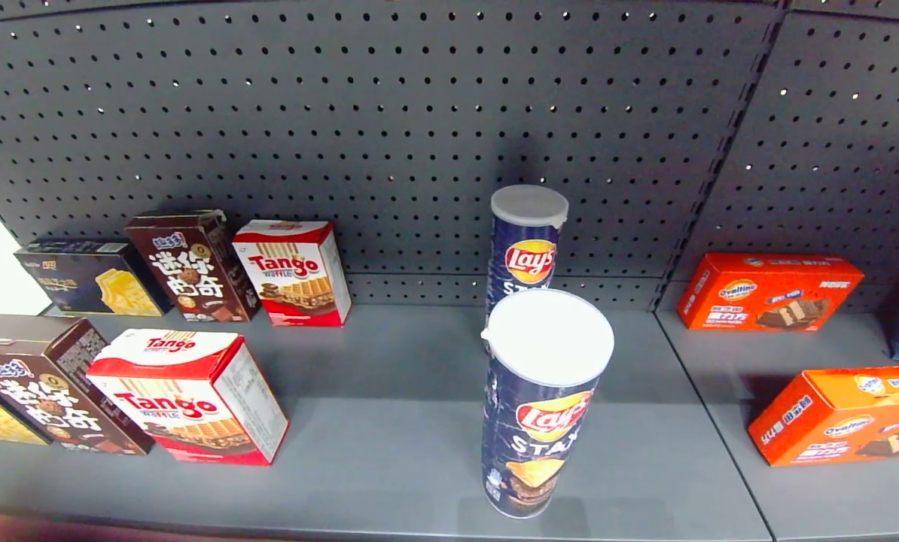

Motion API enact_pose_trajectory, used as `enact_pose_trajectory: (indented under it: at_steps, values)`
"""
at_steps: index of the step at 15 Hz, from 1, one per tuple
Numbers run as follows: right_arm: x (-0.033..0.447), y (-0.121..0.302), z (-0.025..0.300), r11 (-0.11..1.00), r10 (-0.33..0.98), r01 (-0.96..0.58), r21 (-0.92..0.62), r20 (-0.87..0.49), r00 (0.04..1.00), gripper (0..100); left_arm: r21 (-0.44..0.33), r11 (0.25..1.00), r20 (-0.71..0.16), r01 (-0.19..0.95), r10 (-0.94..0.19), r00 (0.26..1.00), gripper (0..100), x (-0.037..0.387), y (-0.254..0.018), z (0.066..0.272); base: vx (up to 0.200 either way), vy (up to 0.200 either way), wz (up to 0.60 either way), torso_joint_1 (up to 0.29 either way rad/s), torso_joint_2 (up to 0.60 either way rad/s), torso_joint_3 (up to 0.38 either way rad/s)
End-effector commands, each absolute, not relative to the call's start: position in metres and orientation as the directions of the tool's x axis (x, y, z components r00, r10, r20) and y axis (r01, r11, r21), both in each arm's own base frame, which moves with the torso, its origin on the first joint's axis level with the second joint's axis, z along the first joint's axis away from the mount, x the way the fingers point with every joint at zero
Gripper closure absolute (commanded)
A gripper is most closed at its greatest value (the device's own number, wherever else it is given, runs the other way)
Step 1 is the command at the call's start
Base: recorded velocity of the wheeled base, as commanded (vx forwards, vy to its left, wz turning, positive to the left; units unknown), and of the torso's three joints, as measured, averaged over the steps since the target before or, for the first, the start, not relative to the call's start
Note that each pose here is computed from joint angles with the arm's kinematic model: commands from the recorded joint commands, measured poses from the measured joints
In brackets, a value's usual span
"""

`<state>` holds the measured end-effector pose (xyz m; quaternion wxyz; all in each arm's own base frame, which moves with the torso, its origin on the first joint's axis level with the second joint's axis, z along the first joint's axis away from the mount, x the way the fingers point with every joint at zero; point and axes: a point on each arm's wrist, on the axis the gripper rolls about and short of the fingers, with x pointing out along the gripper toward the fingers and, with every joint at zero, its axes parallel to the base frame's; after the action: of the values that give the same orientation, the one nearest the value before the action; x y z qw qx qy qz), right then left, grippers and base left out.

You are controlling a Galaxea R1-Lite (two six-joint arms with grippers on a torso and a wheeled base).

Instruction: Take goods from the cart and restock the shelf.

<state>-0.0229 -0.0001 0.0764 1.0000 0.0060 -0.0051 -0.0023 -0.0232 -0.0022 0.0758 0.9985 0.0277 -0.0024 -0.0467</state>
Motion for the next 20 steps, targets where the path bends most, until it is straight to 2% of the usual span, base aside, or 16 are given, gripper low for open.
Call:
enact_pose_trajectory:
  at_steps: [1,20]
  values:
    - [-0.0228,-0.0001,0.0764,1.0,-0.005,0.004,0.012,0.009,1.0,0,0.057,0.994,0.0,0.093,-0.093,0.996,0,-0.023,-0.0022,0.0757,0.0,0.0,0.0,0.0,0.0,0.0]
    - [-0.0228,-0.0001,0.0764,1.0,-0.005,0.004,0.012,0.009,1.0,0,0.066,0.995,0.0,0.081,-0.081,0.997,0,-0.023,-0.0019,0.0757,0.0,-0.011,0.0,0.0,0.0,0.0]
